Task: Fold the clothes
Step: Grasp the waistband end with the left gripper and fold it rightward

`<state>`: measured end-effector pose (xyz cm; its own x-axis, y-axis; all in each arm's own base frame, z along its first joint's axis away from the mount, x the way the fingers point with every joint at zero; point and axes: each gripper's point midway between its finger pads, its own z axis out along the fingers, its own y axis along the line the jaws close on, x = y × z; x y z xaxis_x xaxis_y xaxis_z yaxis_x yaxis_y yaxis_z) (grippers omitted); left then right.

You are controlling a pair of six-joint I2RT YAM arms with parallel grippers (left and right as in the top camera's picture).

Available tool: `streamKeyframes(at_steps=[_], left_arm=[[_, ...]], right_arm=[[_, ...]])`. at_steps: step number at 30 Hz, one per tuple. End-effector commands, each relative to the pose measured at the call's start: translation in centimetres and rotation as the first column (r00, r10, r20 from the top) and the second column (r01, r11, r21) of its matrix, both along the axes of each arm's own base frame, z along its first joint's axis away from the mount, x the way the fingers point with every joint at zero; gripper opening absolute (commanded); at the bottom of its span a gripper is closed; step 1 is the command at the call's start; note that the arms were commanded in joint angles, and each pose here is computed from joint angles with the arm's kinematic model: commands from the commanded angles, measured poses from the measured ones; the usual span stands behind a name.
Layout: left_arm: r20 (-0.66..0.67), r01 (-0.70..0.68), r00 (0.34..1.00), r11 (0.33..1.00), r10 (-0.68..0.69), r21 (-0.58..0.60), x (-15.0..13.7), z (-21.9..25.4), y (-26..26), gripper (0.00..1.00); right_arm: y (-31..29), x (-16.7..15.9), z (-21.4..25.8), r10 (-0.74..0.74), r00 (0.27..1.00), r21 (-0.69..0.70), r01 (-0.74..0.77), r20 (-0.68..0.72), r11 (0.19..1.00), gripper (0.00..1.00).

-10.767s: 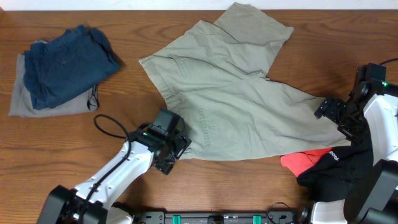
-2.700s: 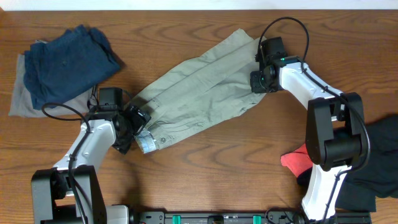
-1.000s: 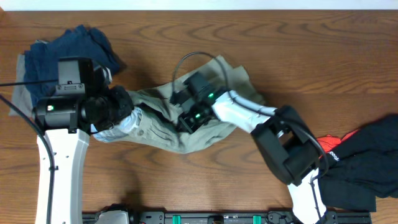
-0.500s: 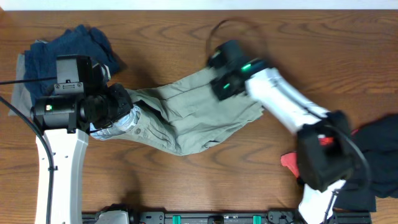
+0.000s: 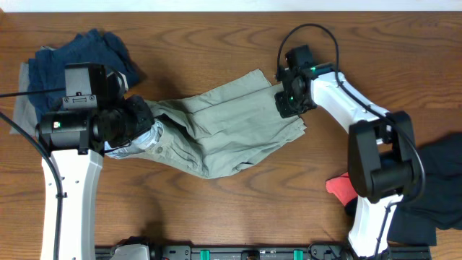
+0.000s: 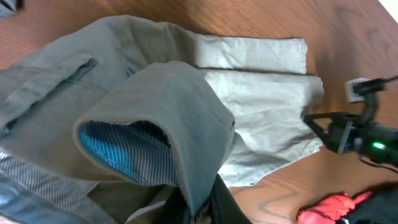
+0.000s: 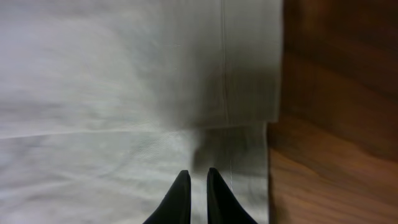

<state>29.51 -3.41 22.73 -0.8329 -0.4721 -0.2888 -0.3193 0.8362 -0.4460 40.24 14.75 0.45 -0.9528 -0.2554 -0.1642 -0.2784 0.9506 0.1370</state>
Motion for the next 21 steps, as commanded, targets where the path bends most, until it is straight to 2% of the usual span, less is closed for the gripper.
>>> streamKeyframes(at_steps=[1, 9, 21], left_arm=[[0.054, 0.048, 0.998, 0.997, -0.045, -0.061, 0.7, 1.5, -1.3, 0.06], [0.078, 0.147, 0.987, 0.983, -0.139, -0.107, 1.9, 1.4, -6.0, 0.06], [0.111, 0.344, 0.938, 0.918, -0.328, -0.199, 4.2, -1.2, -19.0, 0.06]], right_arm=[[-0.2, -1.0, -2.4, 0.008, 0.998, -0.025, -0.010, -0.058, 1.000, 0.07], [2.7, -3.6, -4.1, 0.003, 0.988, 0.008, -0.002, -0.153, 1.000, 0.08], [6.7, -6.1, -4.2, 0.037, 0.984, -0.003, -0.038, -0.176, 0.999, 0.12]])
